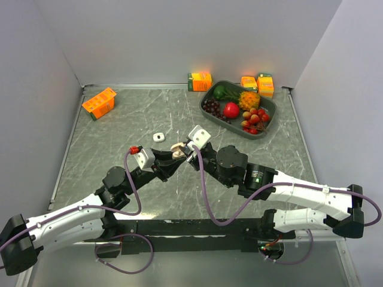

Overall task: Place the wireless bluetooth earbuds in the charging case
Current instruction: Place the earbud in the charging case.

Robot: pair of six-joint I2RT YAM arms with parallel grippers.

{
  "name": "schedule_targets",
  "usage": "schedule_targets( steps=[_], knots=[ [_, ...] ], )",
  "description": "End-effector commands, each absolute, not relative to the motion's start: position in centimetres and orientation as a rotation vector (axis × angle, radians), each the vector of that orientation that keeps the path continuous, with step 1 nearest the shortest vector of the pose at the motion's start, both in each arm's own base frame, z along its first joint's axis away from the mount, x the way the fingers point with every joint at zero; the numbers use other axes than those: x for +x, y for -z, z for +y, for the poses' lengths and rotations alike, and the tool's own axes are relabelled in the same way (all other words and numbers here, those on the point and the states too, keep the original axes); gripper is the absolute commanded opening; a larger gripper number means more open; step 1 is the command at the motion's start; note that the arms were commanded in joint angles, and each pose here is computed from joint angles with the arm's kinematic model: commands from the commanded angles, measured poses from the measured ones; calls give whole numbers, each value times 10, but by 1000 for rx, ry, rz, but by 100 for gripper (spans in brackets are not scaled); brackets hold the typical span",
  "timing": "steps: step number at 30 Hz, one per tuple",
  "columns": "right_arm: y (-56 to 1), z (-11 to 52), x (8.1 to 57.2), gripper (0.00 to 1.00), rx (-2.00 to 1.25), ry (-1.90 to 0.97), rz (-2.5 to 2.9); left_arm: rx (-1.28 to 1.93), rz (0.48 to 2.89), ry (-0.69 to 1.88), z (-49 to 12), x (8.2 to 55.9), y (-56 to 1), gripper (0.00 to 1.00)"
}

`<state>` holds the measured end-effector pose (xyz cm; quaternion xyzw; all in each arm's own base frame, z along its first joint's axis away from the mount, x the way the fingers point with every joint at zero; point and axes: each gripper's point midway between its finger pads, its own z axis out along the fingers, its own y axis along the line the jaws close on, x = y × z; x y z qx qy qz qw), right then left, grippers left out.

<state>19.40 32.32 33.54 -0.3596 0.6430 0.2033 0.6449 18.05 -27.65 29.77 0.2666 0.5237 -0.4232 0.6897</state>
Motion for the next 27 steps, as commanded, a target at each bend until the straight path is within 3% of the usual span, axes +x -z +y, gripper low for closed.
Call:
schedule_targets(
  steps=[1,27],
  knots=[
    [-340,325,194,0,-789,-472,1453,536,1068,984,-270,175,-340,1],
    [-339,327,194,0,-751,-499,1480,524,1068,988,-269,175,-340,1]
  ],
)
